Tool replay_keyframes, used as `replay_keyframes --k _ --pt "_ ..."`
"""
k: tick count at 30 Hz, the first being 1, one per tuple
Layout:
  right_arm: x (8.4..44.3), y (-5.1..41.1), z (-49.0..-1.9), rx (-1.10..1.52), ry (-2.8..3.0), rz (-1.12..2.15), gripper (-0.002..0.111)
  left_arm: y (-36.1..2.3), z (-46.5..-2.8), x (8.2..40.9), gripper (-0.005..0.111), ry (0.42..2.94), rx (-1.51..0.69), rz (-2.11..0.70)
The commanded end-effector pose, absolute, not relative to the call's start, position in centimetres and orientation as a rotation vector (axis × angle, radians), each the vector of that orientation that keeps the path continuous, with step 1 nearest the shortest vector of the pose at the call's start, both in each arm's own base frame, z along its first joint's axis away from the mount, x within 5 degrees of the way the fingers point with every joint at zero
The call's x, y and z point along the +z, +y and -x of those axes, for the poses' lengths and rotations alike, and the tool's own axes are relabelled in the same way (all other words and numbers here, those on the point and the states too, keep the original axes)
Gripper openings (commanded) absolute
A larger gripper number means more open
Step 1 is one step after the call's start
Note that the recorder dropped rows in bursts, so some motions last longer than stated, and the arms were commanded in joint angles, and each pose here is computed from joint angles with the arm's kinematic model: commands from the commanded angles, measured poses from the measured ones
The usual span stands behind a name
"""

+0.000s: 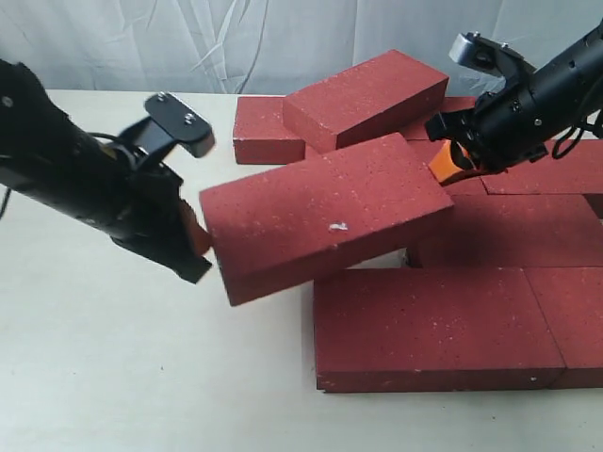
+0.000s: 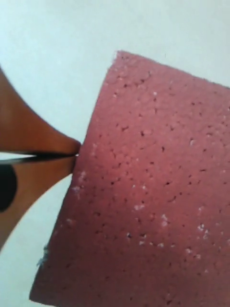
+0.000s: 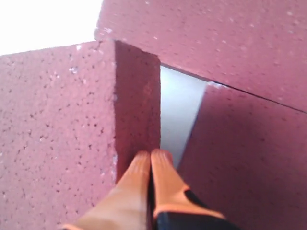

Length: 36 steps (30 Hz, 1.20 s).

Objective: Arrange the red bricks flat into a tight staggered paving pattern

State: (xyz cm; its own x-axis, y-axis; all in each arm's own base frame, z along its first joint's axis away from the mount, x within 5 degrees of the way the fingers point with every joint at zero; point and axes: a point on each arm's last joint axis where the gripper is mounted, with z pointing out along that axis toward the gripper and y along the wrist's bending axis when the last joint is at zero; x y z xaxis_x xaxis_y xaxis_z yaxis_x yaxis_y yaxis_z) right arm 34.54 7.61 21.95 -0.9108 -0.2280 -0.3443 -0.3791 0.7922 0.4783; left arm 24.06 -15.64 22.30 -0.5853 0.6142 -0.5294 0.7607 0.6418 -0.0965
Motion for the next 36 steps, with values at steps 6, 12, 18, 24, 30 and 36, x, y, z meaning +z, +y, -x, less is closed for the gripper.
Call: replay_keyframes --k 6,12,18,24,30,36 --pt "22.6 14.4 -32.8 0.944 2.621 0.685 -0.001 -9.0 -25.6 24.3 0.000 2.521 -0.334 -0.734" --pt "22.4 18.3 -31.6 0.903 2.567 0.791 -0.001 -6.7 -26.3 24.3 0.000 2.544 -0.299 -0.630" --pt "22.9 21.0 -31.4 0.871 2.559 0.888 -0.001 -4.3 -27.0 23.8 0.000 2.582 -0.243 -0.513" --pt "22.2 23.3 -32.3 0.744 2.594 0.991 -0.001 -2.7 -28.4 21.1 0.000 2.672 -0.257 -0.379" --pt "19.1 24.9 -32.7 0.709 2.644 1.020 -0.001 -2.6 -29.6 18.1 0.000 2.738 -0.252 -0.360" --pt "15.9 25.1 -33.4 0.664 2.695 1.018 -0.001 -2.5 -30.3 16.1 0.000 2.774 -0.241 -0.348"
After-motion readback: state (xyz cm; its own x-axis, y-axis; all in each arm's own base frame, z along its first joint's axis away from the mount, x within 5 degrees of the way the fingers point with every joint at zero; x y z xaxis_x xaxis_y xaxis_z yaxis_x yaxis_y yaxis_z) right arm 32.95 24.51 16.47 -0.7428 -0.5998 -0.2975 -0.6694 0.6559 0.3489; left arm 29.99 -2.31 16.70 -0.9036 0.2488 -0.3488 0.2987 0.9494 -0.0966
